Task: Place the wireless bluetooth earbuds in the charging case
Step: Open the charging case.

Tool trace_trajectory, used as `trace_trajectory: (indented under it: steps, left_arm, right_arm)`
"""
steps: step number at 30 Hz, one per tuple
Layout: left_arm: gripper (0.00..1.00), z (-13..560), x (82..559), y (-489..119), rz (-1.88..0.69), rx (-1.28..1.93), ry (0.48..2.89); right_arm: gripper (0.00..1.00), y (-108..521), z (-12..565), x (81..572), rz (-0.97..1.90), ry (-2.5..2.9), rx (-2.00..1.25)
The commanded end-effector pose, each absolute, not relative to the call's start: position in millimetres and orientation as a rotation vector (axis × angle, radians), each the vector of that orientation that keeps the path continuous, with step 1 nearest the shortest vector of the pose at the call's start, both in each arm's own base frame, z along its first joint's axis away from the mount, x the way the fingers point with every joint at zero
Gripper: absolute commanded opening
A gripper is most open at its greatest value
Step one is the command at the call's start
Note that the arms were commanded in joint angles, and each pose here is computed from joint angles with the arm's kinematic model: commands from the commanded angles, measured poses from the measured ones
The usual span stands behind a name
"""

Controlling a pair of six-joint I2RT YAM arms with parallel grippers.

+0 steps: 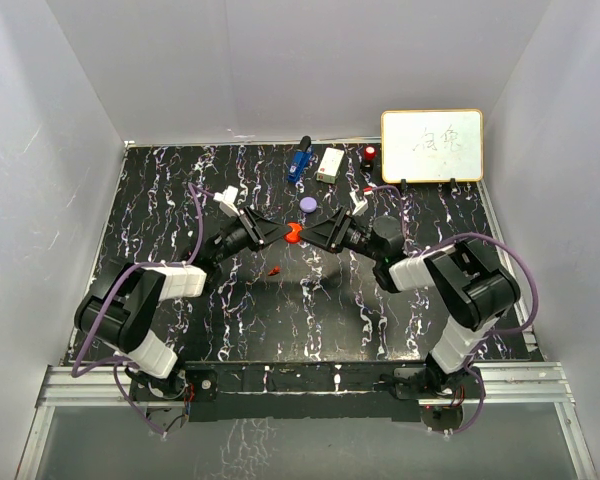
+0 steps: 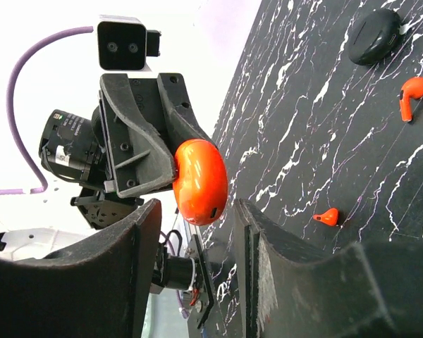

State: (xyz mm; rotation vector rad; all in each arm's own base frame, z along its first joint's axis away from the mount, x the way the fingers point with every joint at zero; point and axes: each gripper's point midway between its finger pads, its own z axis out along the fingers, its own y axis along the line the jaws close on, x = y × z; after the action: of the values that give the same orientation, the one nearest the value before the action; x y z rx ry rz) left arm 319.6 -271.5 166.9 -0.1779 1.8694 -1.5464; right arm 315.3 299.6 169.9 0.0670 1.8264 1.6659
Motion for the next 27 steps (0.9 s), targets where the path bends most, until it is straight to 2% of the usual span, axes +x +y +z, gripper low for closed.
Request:
trace_trajectory:
  steps: [1, 12, 16, 22, 25, 27]
  left_arm:
    - [0.0, 189, 322, -273, -1.573, -0.139, 1.775]
    - [0.0, 193, 313, -283, -1.615, -0.11, 1.762]
    - [0.0, 189, 310, -285, -1.627, -0.114, 1.769]
    - [0.0, 190, 311, -286, -1.629, -0.117, 1.766]
    - [0.0, 190, 311, -286, -1.633, -0.116, 1.766]
    - [0.04, 190, 311, -286, -1.634, -0.116, 1.766]
  right_arm:
    - [0.43, 301, 197, 316, 1.727, 1.691, 0.017]
    - [0.38, 304, 188, 318, 1.778, 1.674, 0.041]
    - [0.28, 305, 189, 318, 1.804, 1.662, 0.039]
    - [0.06, 303, 190, 317, 1.809, 1.656, 0.053]
    - [0.02, 301, 190, 317, 1.807, 1.648, 0.06]
    - [0.0, 299, 191, 318, 1.807, 1.644, 0.067]
